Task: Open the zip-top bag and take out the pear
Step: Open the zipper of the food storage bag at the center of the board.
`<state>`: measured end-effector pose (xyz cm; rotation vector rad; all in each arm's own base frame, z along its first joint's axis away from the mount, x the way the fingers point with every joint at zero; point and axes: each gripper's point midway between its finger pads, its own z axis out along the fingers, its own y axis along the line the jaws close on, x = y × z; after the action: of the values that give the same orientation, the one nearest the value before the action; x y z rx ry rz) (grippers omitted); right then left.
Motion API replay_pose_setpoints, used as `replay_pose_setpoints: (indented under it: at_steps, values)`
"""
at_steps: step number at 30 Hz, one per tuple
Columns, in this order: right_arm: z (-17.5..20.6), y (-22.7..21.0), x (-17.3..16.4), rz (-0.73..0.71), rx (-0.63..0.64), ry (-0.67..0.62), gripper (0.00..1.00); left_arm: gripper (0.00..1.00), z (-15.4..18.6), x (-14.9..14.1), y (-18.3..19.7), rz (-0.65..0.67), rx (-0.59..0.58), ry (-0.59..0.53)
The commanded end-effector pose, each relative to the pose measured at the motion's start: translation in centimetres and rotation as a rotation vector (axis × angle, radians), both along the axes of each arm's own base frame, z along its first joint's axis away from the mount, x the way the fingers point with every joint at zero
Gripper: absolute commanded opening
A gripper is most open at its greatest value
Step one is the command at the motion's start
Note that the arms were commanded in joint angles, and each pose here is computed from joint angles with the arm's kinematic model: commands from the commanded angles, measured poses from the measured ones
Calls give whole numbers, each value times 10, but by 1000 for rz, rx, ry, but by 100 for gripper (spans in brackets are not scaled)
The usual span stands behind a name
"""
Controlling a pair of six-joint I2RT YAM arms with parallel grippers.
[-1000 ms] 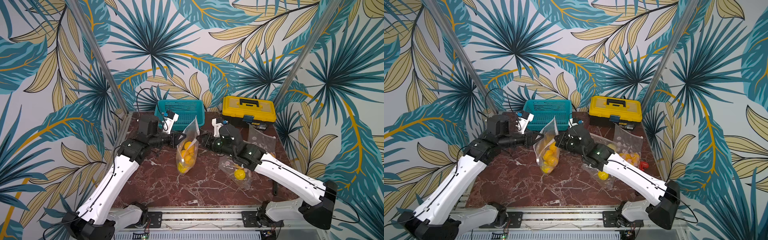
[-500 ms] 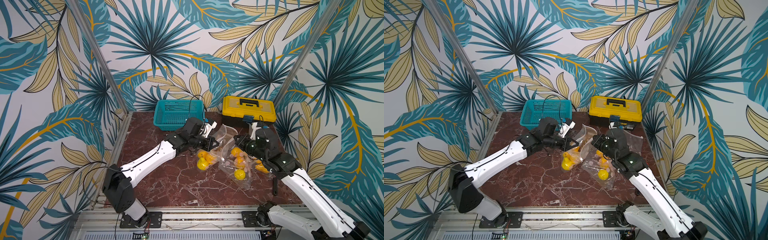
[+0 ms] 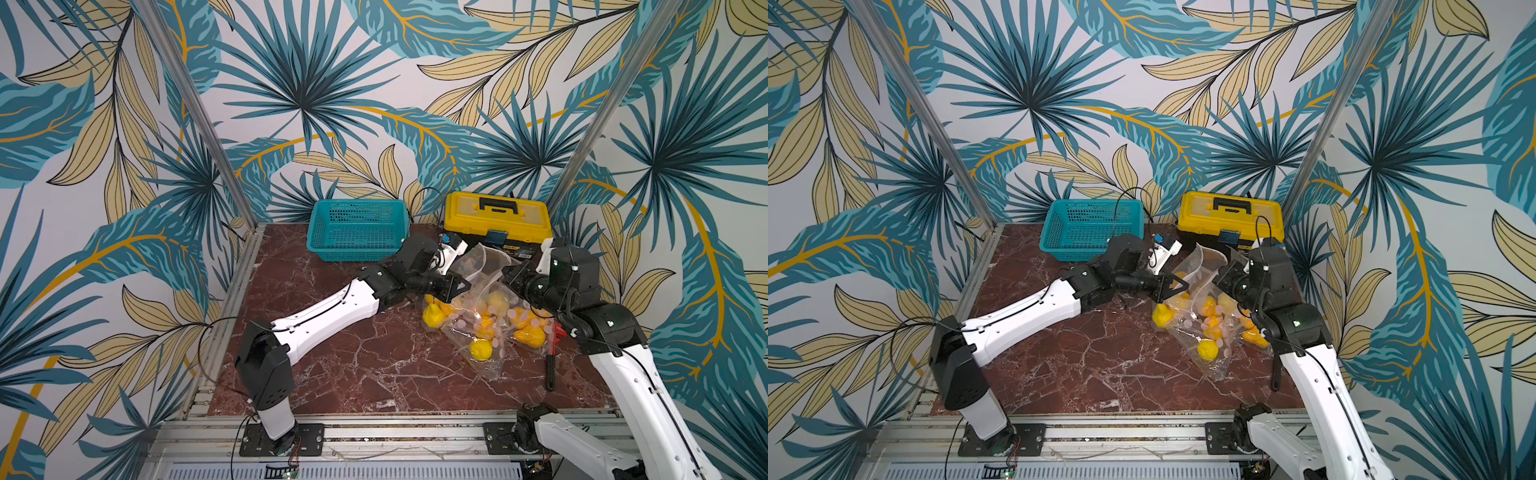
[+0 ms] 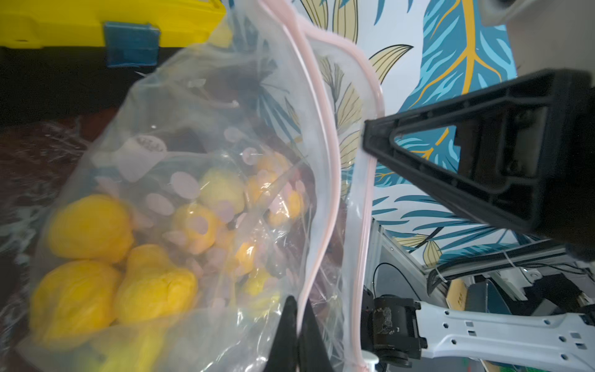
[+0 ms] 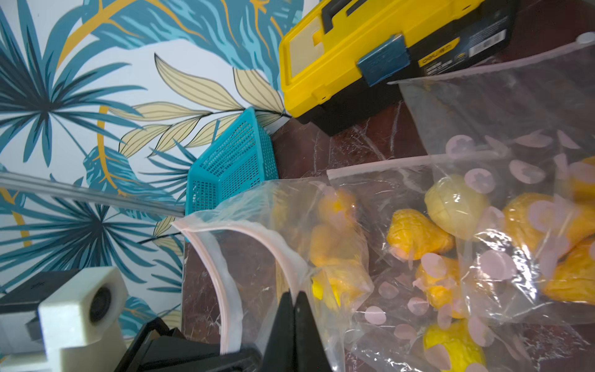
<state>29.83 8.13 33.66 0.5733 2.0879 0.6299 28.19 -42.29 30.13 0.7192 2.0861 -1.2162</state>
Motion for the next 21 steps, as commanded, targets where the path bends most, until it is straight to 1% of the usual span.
replay_pose_setpoints:
  at_steps: [1,4,8,12,15,16,18,21]
  values:
    - [-2,43,2,142,-60,11,0,0,7,18,48,133,7,-56]
    - [-6,81,7,218,-104,34,0,0,-13,22,87,223,48,-43]
    - [-17,126,16,281,-193,65,0,0,-49,27,145,367,146,-17]
    - [-24,174,26,352,-219,77,0,0,-88,26,213,542,259,32]
    - [-29,209,34,413,-247,83,0,0,-114,24,259,654,323,65]
    - [-29,219,37,437,-246,86,0,0,-121,23,271,682,346,78]
    - [-31,255,35,528,-249,91,0,0,-136,19,298,754,398,117]
    - [-38,292,37,619,-262,116,0,0,-156,15,329,843,437,179]
